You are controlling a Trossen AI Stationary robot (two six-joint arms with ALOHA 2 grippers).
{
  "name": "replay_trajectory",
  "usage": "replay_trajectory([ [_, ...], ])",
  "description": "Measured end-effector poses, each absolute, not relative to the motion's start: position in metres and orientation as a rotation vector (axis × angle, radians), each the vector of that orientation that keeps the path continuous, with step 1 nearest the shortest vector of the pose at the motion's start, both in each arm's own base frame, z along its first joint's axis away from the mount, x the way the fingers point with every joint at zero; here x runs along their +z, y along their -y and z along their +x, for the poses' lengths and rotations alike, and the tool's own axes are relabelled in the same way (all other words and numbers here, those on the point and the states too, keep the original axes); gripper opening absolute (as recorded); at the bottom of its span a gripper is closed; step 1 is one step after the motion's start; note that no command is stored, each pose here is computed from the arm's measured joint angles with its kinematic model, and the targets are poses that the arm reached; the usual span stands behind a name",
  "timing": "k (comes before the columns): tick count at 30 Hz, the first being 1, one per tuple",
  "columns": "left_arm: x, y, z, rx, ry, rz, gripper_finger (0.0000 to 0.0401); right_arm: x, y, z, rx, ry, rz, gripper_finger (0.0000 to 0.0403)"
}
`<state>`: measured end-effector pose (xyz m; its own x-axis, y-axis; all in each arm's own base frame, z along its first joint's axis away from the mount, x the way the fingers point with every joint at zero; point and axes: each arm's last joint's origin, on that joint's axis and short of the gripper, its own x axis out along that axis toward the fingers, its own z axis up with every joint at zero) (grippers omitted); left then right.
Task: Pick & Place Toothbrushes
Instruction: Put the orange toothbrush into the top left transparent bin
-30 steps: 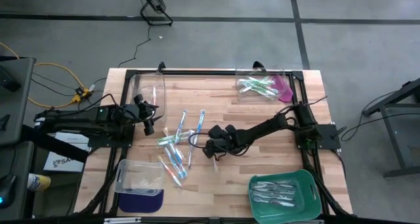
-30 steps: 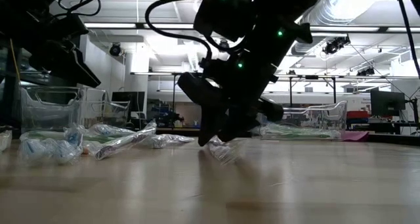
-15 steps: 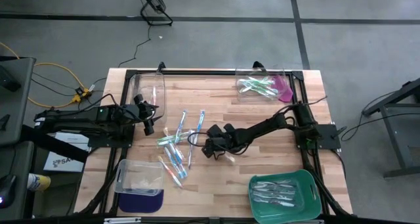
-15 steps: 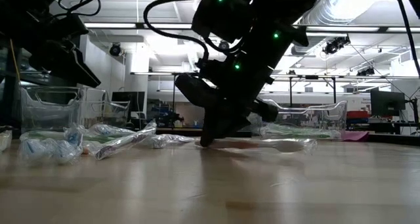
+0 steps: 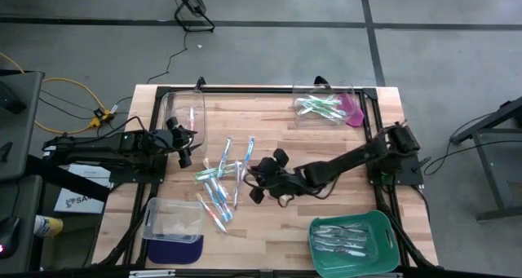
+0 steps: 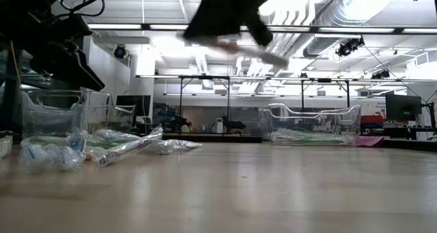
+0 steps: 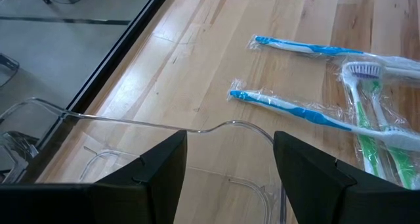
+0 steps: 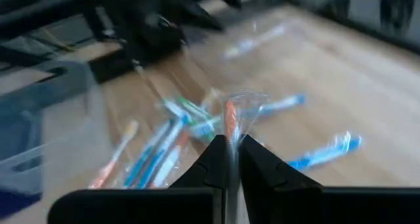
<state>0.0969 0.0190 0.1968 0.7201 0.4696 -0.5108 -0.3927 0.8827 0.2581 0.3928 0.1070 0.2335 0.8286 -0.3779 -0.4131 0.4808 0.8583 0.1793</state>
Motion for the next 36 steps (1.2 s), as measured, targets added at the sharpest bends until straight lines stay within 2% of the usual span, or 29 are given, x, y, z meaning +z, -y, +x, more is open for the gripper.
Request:
replay_trajectory([
  [8,0.197,-0.019,0.097,0.479,-0.6,0.134,0.0221,0.285,-0.128,0.383,-0.235,-0.176,0.106,0.0015],
  [17,0.198,-0.017,0.1,0.415,-0.567,0.112,0.0221,0.297,-0.119,0.386,-0.062,-0.136,0.082,0.0015],
  [23,0.209,-0.013,0.116,0.207,-0.258,0.17,0.0221,0.298,-0.104,0.391,-0.079,-0.121,0.074,0.0015],
  [28,0.21,-0.01,0.124,0.102,-0.007,0.215,0.0221,0.31,-0.096,0.394,-0.092,-0.006,0.031,0.0015],
  [36,0.213,-0.009,0.133,0.072,0.093,0.217,0.0221,0.335,-0.089,0.394,-0.066,0.252,-0.047,0.0015],
])
